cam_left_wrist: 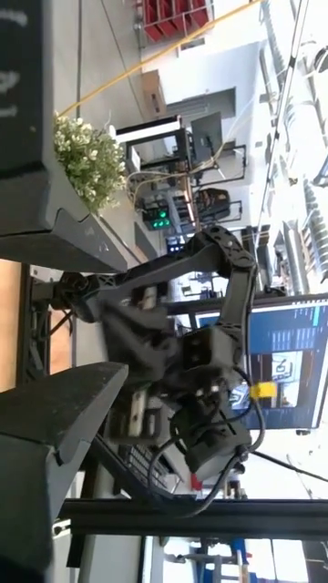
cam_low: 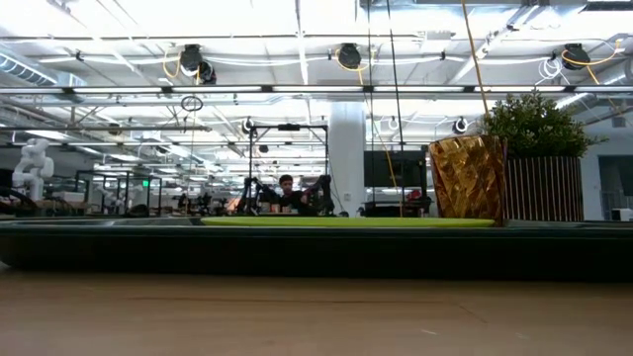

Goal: Pick and place plate/cup/fork/spoon on tray
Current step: Adjust the black tray on the table

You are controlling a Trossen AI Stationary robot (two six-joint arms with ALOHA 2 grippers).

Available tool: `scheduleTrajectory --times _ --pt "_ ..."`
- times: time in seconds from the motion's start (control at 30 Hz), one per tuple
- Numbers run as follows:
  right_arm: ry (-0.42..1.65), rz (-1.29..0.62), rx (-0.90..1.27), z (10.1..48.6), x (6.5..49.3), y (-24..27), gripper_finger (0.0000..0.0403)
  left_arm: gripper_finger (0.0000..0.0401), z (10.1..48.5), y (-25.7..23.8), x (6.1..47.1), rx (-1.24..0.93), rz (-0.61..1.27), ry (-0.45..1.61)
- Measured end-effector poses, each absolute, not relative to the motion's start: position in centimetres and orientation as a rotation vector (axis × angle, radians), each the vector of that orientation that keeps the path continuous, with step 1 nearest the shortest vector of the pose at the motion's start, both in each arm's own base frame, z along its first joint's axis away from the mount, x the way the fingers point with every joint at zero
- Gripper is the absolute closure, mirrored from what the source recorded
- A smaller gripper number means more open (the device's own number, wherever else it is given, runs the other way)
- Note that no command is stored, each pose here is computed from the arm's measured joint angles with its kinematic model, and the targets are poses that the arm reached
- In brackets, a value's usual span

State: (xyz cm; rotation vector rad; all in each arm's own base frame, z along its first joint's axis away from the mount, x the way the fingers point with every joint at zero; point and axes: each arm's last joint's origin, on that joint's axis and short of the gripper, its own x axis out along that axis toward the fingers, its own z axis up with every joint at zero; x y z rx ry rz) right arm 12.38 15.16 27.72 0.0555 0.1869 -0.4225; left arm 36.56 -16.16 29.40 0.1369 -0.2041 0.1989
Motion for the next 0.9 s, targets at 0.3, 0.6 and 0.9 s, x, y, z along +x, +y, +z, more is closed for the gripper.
scheduleTrajectory --times 0.3,0.6,0.9 --pt "0.079 -0.445 0.171 26.5 12.8 15.6 0.0344 0.0226 29.4 -16.2 36.6 0.136 0.199 -0.204" --pt "-0.006 -0.543 0.123 30.9 15.3 15.0 0.0344 0.0226 29.4 -16.2 36.6 0.136 0.199 -0.204" --pt "-0.057 -0.162 -0.064 33.4 18.8 12.9 0.0344 0.0226 29.4 -16.2 36.6 0.136 0.199 -0.204"
